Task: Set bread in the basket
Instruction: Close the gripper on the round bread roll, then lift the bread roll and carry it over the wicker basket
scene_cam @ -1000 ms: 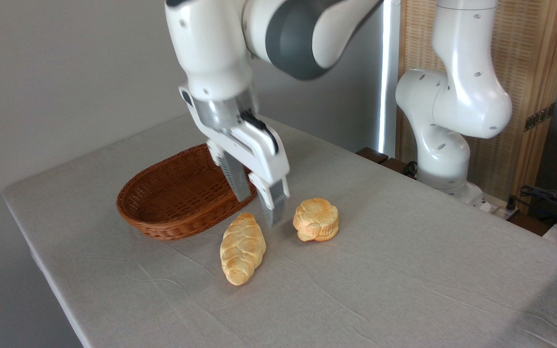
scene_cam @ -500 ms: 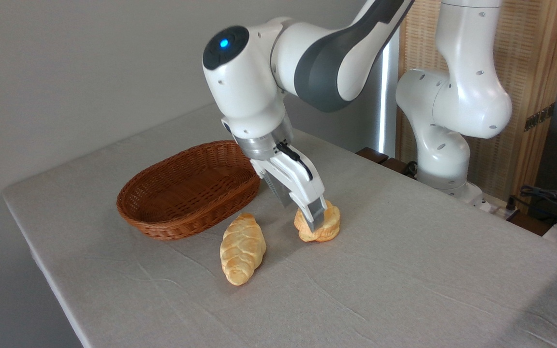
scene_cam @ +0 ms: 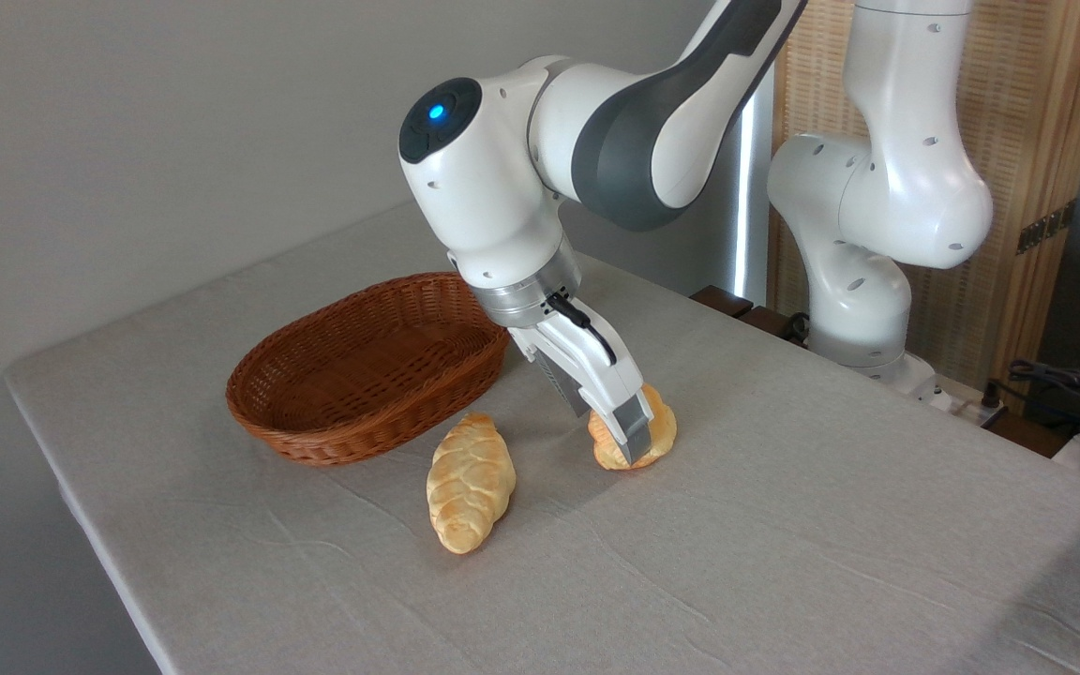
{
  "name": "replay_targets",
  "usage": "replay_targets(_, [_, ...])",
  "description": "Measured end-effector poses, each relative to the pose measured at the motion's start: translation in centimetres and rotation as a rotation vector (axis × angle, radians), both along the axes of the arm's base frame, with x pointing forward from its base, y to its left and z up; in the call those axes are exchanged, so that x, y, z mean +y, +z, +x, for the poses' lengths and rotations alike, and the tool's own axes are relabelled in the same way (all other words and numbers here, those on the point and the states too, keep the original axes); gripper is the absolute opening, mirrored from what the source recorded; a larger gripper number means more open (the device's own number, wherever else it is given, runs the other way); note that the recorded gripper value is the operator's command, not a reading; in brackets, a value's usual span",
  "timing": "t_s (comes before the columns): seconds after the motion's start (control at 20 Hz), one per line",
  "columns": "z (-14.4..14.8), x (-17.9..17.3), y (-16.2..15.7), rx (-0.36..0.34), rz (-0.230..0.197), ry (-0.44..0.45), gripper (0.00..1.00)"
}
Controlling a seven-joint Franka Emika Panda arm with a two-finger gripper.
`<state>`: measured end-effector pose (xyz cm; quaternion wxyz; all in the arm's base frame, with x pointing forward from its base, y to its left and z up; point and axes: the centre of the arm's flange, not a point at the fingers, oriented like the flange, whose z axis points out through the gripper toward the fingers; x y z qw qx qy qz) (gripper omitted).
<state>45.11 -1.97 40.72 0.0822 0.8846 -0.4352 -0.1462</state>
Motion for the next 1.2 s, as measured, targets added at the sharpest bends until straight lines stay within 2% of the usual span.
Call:
replay_targets(0.1, [0.0,-0.1,-0.1,0.0,-0.003,-0.02,0.4])
replay_targets(0.15, [0.0,-0.1,-0.1,0.0,-0.01,-0.039,0.35])
replay_targets(0.35, [0.0,0.0,-0.1,-0.001,-0.019,-0.093,0.36])
replay_targets(0.75, [0.1,0.1,-0.2,0.0,-0.011,-0.1,0.37])
replay_targets(0.9, [0.1,0.0,-0.2,-0.001,-0.011,-0.1,0.41])
replay_targets(1.2, [1.3,-0.3,2.2,-0.056,-0.01,-0.106,0.41])
